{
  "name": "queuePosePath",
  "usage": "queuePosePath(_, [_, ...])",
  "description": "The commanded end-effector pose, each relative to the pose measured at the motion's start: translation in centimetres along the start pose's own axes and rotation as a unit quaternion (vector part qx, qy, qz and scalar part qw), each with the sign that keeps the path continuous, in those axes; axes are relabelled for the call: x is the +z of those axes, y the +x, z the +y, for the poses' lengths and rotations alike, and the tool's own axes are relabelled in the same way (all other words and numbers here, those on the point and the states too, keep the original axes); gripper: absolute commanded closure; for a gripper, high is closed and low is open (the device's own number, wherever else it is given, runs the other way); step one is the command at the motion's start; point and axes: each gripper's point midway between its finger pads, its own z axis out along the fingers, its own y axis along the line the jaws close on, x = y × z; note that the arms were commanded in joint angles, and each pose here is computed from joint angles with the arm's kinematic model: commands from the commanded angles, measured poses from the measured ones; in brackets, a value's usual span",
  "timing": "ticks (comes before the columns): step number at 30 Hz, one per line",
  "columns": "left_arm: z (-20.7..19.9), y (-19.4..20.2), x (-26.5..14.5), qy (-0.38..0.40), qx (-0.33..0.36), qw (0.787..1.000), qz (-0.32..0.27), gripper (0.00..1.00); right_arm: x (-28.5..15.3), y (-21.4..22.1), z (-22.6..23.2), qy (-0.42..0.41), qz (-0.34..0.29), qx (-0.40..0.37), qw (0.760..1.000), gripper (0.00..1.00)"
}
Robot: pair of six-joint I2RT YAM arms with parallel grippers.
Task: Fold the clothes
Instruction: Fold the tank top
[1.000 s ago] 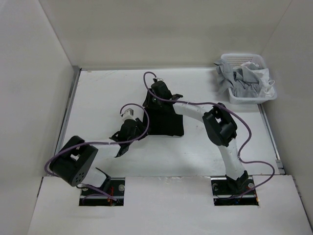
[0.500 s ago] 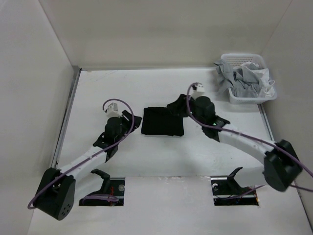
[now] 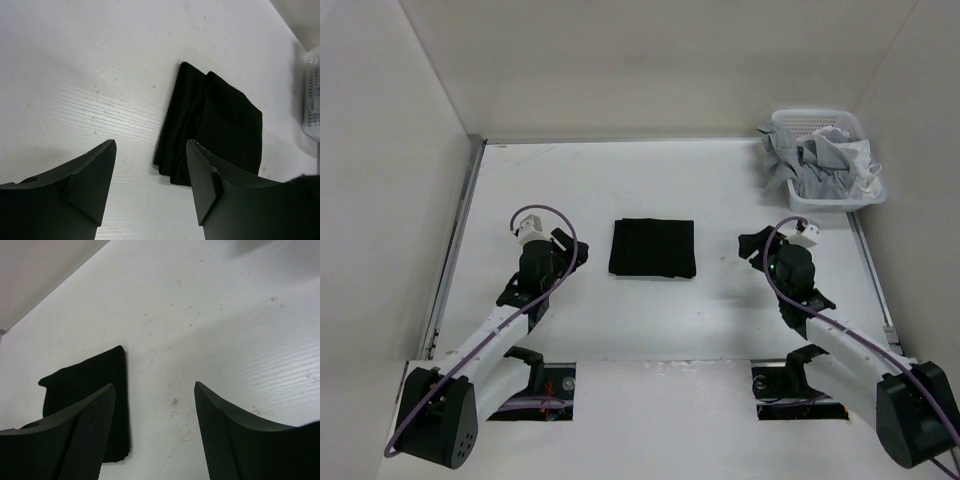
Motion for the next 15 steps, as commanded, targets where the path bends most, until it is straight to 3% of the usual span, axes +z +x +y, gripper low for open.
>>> queuePosePath(1, [-0.9,-1.1,0.3,0.011,0.016,1.0,-0.014,0.43,0.4,-2.1,1.2,-0.023,-0.044,0.036,0.998,0.31])
queuePosePath(15, [-1.2,-0.2,1.3,-0.002,0.041,0.999,-0.005,0.43,0.9,-1.0,2.0,-0.039,-0.013,0.034,0.999,0.3])
